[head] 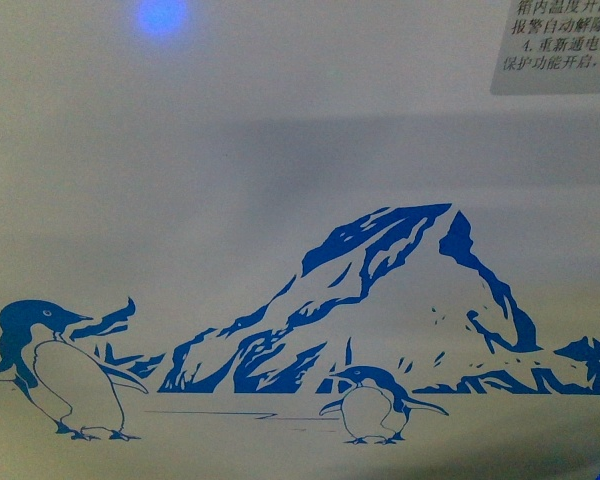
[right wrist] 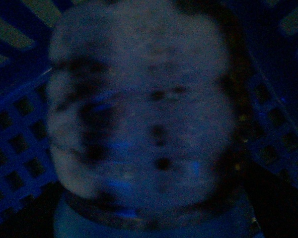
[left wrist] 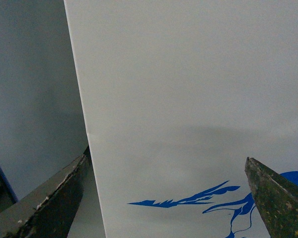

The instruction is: Put drink in fridge

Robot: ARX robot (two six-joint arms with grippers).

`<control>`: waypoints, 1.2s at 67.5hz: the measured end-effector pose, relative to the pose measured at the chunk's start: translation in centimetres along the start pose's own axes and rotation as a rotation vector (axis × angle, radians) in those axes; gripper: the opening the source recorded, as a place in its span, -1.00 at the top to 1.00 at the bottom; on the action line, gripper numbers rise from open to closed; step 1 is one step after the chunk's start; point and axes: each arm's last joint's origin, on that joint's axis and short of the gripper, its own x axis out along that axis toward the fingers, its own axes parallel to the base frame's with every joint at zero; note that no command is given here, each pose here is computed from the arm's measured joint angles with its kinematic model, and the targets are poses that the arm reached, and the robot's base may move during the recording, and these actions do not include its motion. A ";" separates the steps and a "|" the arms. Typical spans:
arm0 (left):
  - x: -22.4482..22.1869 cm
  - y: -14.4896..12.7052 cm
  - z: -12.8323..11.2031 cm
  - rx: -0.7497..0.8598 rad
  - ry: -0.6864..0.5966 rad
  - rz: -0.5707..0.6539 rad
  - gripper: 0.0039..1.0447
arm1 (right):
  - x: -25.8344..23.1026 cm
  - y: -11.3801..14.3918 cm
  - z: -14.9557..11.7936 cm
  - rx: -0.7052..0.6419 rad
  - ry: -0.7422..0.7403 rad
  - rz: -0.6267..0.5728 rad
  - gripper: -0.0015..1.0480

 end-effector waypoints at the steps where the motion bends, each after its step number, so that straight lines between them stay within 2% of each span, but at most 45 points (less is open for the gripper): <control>1: 0.0 0.0 0.0 0.000 0.000 0.000 -0.85 | 0.0 0.0 0.0 0.000 0.001 -0.001 -0.64; 13: 0.0 0.0 0.0 0.000 0.000 0.000 -0.85 | 0.0 -0.4 -0.3 -0.002 0.014 -0.002 -0.12; 29: 0.0 0.0 0.0 0.000 0.000 0.000 -0.85 | -0.4 -0.2 -0.6 -0.009 0.032 0.018 0.19; 55: 0.0 0.0 0.0 0.000 0.000 0.000 -0.85 | -4.9 -0.2 -1.4 -0.025 0.071 0.086 0.23; 68: 0.0 0.0 0.0 0.000 0.000 0.000 -0.85 | -13.3 -0.5 3.4 -0.094 -0.145 0.186 0.24; 69: 0.0 0.0 0.0 0.000 0.000 0.000 -0.85 | -15.1 -0.6 4.5 -0.099 -0.190 0.212 0.24; 73: 0.0 0.0 0.0 0.000 0.000 0.000 -0.85 | -17.7 -0.8 6.1 -0.113 -0.257 0.247 0.24; 76: 0.0 0.0 0.0 0.000 0.000 0.000 -0.85 | -21.8 -1.2 7.8 -0.140 -0.349 0.296 0.24; 81: 0.0 0.0 0.0 0.000 0.000 0.000 -0.85 | -27.5 -2.1 9.2 -0.162 -0.460 0.356 0.24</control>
